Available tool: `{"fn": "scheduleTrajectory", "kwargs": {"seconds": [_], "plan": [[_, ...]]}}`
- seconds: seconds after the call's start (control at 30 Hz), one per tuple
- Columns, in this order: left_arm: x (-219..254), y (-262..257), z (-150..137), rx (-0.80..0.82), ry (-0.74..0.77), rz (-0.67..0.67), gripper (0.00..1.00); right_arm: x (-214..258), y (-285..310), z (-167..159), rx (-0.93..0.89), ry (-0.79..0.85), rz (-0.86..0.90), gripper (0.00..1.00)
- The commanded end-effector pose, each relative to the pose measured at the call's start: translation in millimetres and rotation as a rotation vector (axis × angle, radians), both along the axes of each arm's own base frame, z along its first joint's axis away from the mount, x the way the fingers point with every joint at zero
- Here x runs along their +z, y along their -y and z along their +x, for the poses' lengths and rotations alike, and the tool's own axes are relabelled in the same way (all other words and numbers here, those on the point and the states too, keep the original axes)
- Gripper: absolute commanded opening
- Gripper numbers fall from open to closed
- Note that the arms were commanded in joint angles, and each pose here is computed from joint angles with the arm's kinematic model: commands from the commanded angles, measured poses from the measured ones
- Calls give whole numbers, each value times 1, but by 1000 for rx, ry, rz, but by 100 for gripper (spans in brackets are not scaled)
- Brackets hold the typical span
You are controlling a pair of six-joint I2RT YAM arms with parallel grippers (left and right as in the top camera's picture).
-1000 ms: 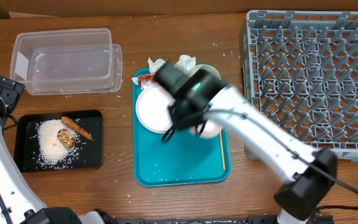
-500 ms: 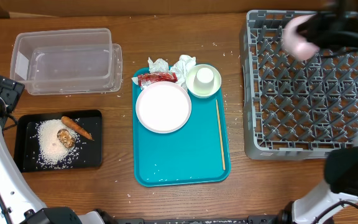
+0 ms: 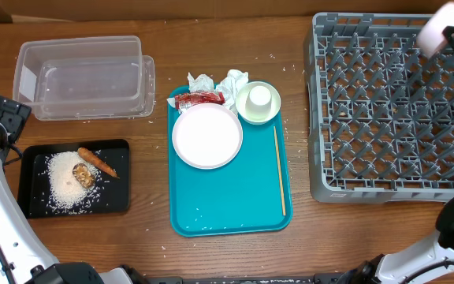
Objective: Sort waste into correct bins and load items into the dishwasher
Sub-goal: 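Carry the pink cup to the dish rack and set it upside down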
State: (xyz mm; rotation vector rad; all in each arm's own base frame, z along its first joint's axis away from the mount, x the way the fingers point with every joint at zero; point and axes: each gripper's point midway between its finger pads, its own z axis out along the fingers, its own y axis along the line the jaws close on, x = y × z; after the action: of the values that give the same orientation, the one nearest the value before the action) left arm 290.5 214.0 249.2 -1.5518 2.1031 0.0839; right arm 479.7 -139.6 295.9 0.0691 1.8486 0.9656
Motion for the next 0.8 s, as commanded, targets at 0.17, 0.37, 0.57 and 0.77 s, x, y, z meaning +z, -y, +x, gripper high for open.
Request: {"fn": "scheduleTrajectory", "kwargs": {"seconds": [0.17,0.37,0.57,0.77], "plan": [[-3,0,1,8,-1,-10,100,-50,-29,52,79,-48,161,4],[-3,0,1,8,-1,-10,100,-82,-25,68,75,-83,229,4],[-3,0,1,9,0,-10,100,-97,-14,65,48,-137,260,4],[-3,0,1,9,0,-10,100,-101,8,58,5,-156,279,13]]}}
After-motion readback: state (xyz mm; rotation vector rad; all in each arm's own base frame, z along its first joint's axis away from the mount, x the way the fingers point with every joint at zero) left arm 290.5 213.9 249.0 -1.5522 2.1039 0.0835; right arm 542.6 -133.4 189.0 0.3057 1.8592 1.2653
